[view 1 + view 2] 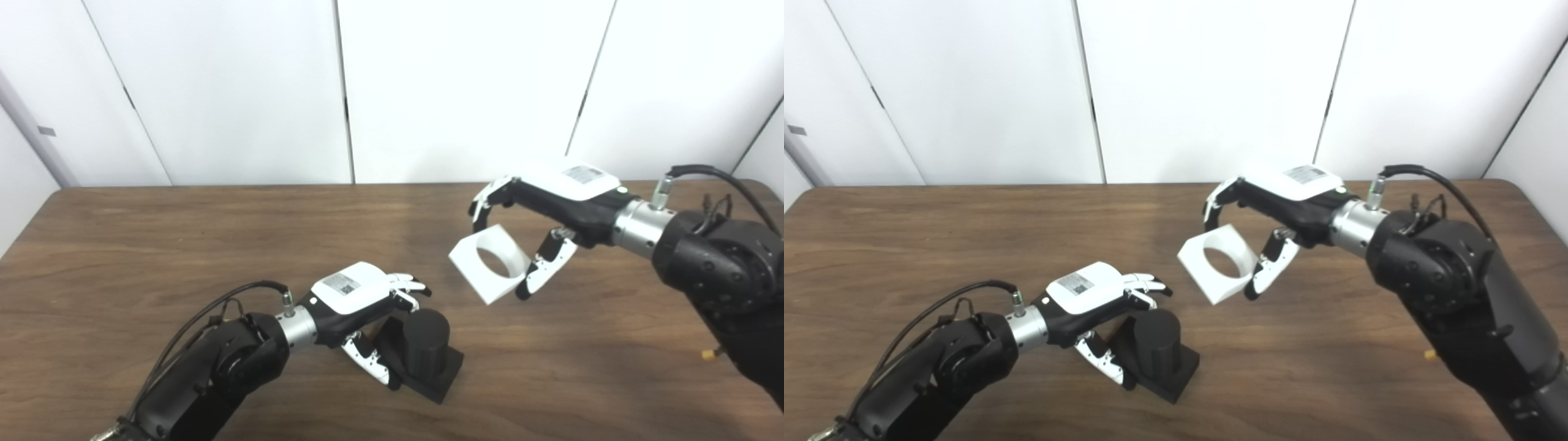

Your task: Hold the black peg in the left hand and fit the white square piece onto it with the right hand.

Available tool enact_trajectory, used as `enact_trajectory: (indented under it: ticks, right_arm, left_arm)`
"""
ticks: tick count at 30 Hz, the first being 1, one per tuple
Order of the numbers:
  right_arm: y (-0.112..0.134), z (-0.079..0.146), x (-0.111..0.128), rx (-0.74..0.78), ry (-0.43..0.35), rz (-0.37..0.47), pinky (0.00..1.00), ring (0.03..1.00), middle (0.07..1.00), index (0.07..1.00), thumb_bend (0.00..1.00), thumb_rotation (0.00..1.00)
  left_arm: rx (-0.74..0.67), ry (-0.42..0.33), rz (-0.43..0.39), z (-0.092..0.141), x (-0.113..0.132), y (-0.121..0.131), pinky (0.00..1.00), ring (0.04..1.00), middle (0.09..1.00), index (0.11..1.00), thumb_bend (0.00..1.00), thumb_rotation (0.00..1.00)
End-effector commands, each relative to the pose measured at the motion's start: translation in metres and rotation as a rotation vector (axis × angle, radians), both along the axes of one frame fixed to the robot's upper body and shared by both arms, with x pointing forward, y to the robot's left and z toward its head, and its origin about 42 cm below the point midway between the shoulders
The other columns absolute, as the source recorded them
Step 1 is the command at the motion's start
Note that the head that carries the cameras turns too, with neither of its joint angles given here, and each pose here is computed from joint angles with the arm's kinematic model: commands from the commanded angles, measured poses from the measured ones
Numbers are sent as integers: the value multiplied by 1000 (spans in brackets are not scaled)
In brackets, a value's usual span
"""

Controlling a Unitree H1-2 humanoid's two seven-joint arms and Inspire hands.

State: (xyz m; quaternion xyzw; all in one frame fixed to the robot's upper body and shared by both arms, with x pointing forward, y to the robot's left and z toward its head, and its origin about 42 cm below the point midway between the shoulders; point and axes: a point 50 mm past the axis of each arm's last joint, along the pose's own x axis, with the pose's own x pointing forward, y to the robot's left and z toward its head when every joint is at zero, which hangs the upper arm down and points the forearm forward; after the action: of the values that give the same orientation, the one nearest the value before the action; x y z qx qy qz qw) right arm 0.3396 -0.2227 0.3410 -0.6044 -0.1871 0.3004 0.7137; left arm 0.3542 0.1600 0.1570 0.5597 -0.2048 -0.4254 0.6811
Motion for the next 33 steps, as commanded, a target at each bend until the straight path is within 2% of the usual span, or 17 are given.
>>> enact_trajectory:
  ticks: [1,10,21,33]
  right_arm:
    - [7,28,0,-17,-103,39,682,782,742,478,522,130]
    - [28,30,1,-51,-109,109,645,759,733,476,523,136]
    - [47,27,-1,-83,-74,178,688,768,735,476,523,135]
    - [52,20,0,-96,-29,190,717,773,733,475,524,132]
  left_arm:
    - [131,91,25,-24,-5,4,723,921,907,493,523,72]
    - [129,88,24,-23,-6,0,711,922,911,493,523,72]
    - [130,92,33,-19,-5,-3,710,925,909,492,523,72]
    - [129,93,37,-16,-4,-8,715,932,911,492,523,73]
